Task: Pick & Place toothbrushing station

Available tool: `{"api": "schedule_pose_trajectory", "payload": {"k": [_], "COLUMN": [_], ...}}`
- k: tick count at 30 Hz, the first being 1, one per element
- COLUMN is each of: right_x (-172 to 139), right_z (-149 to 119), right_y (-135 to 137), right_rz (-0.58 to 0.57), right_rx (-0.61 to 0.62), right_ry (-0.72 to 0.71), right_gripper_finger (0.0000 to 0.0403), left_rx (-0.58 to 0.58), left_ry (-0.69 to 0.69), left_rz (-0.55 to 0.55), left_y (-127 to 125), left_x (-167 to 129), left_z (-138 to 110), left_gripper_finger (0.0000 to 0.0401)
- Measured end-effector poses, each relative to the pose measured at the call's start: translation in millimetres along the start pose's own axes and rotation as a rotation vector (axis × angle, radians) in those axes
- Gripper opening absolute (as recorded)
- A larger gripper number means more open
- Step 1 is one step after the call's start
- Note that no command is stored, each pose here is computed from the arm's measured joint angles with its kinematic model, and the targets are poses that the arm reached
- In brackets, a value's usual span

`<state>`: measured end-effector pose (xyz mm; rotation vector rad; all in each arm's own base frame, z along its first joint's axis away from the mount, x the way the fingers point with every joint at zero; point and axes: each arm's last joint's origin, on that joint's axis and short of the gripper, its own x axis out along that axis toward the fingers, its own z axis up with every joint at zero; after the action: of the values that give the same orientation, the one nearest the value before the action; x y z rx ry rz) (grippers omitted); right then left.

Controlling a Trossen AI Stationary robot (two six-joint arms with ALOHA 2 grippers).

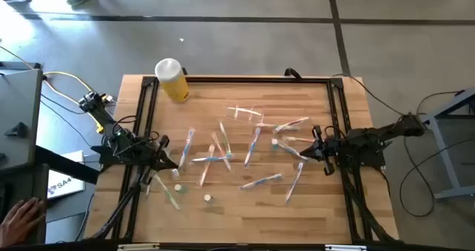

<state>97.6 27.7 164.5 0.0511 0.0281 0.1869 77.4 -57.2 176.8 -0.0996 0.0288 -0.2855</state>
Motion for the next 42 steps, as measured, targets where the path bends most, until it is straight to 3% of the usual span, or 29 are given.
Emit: {"api": "schedule_pose_trajectory", "payload": {"k": [42], "right_x": [-0.1], "right_z": [3.7], "right_y": [0.1], "right_rz": [0.001], "right_rx": [0.024], "right_ry": [-0.037], "right_gripper_finger": [0.0003], "left_rx": [-0.023], "left_ry": [0.002], "left_rz": [0.022], "left_y": [0.7], "left_x": [0.0], "left_z": [-0.2], "left_gripper_finger": [0.0]}}
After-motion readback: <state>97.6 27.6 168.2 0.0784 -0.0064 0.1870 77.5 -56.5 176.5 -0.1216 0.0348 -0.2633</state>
